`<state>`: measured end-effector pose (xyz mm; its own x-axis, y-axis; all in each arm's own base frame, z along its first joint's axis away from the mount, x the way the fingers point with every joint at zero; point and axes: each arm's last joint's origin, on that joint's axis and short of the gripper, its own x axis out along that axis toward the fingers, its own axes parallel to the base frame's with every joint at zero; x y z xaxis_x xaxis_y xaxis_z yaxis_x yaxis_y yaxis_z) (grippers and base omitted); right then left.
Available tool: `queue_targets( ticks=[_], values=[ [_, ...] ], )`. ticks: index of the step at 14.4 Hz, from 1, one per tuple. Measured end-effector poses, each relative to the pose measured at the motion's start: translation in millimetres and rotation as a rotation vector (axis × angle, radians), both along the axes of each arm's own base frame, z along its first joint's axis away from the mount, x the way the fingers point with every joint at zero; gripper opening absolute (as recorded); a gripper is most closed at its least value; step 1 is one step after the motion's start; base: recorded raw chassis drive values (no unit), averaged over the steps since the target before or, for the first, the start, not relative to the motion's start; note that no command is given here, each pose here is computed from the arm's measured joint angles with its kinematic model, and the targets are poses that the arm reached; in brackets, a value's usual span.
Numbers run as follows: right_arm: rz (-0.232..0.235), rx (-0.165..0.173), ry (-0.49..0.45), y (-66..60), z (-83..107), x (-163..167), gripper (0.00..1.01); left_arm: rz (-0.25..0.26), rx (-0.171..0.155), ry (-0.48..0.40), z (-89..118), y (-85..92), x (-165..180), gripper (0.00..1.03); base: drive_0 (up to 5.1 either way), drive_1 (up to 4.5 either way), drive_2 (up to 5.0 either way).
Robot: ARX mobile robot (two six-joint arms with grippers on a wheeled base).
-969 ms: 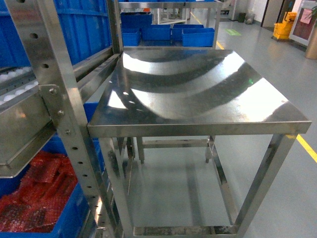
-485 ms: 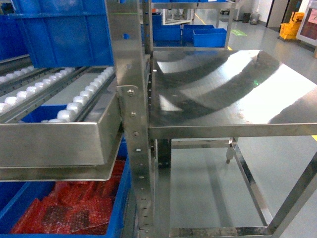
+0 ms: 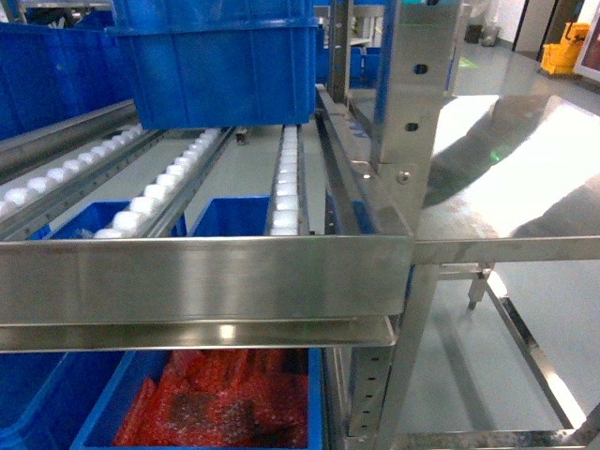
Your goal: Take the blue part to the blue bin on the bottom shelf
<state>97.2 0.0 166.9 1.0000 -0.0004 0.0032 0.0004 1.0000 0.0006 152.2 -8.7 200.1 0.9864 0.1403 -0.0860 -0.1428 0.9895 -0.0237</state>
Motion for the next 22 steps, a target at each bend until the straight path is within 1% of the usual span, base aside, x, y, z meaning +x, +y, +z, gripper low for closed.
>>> queue_targets(
  ticks=[18,19,21,22],
  values=[
    [0.003,0.0,0.001,0.1,-0.1,0.0,0.98,0.002,0.0,-0.002,0.2,0.1,0.0,0.43,-4.9,2.53,2.5],
    [0.006,0.0,-0.004,0.2,0.4,0.0,0.98,0.018,0.001,0.004,-0.6,1.2,0.1,0.43,-4.9,2.53,2.5],
    [0.003,0.0,-0.001,0.1,0.1,0.0,0.98,0.0,0.0,-0.002,0.0,0.1,0.0,0.43,-4.9,2.53,2.5],
    [0.003,0.0,0.0,0.1,0.0,0.0,0.98,0.0,0.0,0.002,-0.3,-0.1,0.0,0.43,-4.9,2.53,2.5]
  ],
)
